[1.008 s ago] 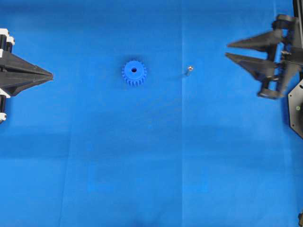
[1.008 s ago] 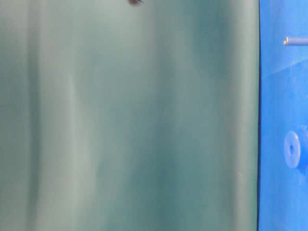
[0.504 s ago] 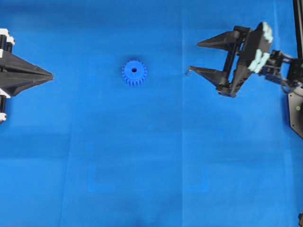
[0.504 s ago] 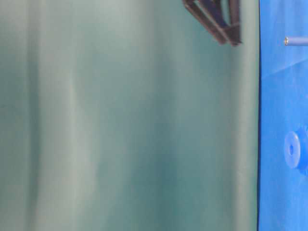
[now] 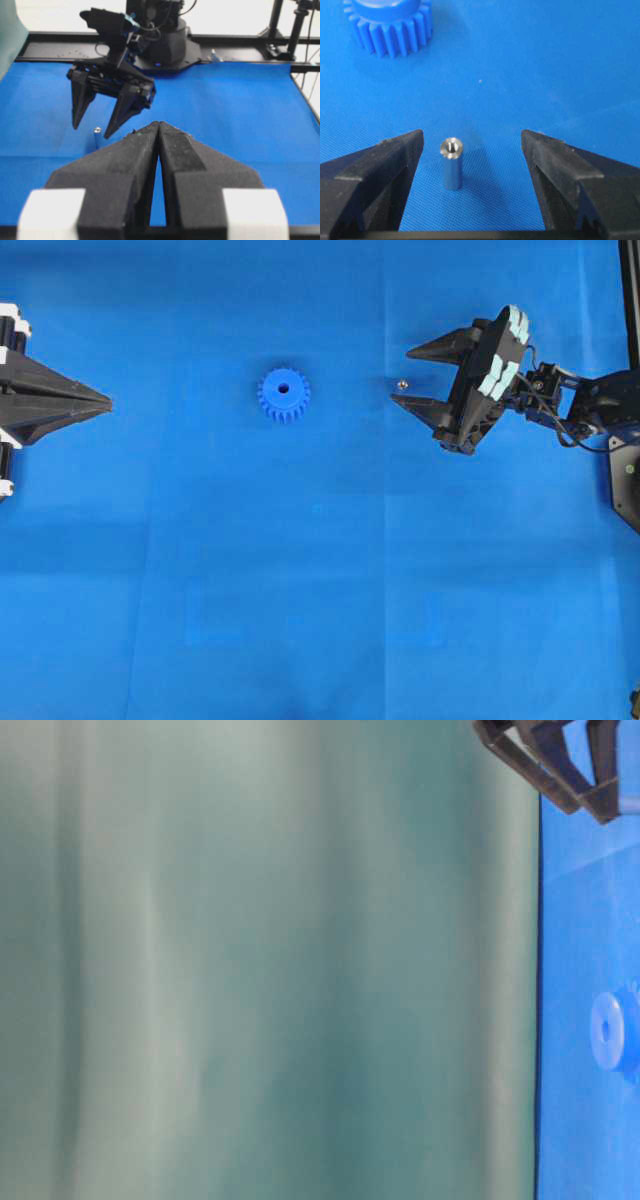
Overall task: Insert the shaft placed at a random location into the center hole of the small gear at another random location.
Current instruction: 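Lower the right gripper around the shaft and close on it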
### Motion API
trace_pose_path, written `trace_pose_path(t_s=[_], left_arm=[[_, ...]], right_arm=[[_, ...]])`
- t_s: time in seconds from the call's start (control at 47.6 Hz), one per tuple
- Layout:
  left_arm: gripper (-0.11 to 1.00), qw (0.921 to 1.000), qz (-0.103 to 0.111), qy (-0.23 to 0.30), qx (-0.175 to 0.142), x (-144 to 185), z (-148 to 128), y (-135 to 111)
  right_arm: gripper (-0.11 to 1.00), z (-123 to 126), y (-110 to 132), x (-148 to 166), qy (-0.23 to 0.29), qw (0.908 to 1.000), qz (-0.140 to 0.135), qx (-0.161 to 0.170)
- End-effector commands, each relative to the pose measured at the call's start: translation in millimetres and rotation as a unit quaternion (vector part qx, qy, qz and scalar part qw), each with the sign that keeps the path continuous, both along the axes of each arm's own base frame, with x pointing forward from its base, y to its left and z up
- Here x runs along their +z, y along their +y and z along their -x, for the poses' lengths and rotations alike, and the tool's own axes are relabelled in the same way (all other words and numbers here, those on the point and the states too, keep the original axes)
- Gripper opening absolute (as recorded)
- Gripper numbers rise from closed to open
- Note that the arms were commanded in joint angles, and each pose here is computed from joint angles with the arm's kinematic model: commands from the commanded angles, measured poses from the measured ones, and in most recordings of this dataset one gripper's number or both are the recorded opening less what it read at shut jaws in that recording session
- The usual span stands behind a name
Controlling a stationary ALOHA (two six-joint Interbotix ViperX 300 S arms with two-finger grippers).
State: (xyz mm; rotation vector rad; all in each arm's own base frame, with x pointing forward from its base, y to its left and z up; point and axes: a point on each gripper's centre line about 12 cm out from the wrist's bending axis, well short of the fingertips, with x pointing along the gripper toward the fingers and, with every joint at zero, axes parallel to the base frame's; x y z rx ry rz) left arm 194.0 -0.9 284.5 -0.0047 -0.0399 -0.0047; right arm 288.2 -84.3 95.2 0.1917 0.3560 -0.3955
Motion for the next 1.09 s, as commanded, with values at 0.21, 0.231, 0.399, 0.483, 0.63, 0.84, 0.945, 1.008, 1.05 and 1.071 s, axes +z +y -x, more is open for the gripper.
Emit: trace_pose_path(t_s=[0.21, 0.231, 0.399, 0.483, 0.63, 0.84, 0.945, 1.008, 1.05, 1.071], left_arm=[[0.0, 1.0, -0.001, -0.005, -0.001, 3.5, -0.4, -0.4], [0.0, 1.0, -0.001, -0.005, -0.001, 3.5, -0.4, -0.4], [0.0, 1.0, -0.001, -0.004, -0.001, 3.2, -0.4, -0.4], [0.0, 1.0, -0.001, -0.002, -0.002, 2.3, -0.3, -0.7], [0.0, 1.0, 0.005, 0.001, -0.002, 1.7, -0.1, -0.7], [0.0, 1.0, 0.005, 0.001, -0.001, 2.8, 2.0, -0.4], [0.0, 1.0, 0.005, 0.0, -0.002, 3.6, 3.4, -0.6], [0.0, 1.0, 0.005, -0.002, -0.001, 4.7, 4.7, -0.3], [0.0, 1.0, 0.005, -0.003, -0.001, 5.2, 5.4, -0.3], [0.0, 1.0, 0.005, -0.004, -0.001, 6.0, 5.6, -0.3]], right_arm=[[0.61, -9.7, 2.8, 2.6, -0.017, 0.9998, 0.005, 0.006], [0.6, -9.9, 3.4, 2.7, -0.018, 0.9998, 0.005, 0.008], [0.35, -9.7, 2.8, 2.7, -0.018, 0.9998, 0.005, 0.006], [0.2, -9.1, 2.5, 2.4, -0.017, 0.9998, 0.004, 0.004], [0.03, -8.9, 3.1, 1.5, -0.014, 0.9999, 0.002, 0.005], [0.03, -9.9, 3.0, 2.0, -0.014, 0.9999, 0.002, 0.005], [0.03, -9.9, 3.5, 6.6, -0.021, 0.9998, 0.003, 0.006], [0.03, -10.3, 3.7, 12.6, -0.026, 0.9996, 0.002, 0.006], [0.03, -10.6, 3.9, 18.7, -0.031, 0.9995, 0.002, 0.007], [0.03, -10.4, 4.1, 21.5, -0.032, 0.9995, 0.001, 0.007]])
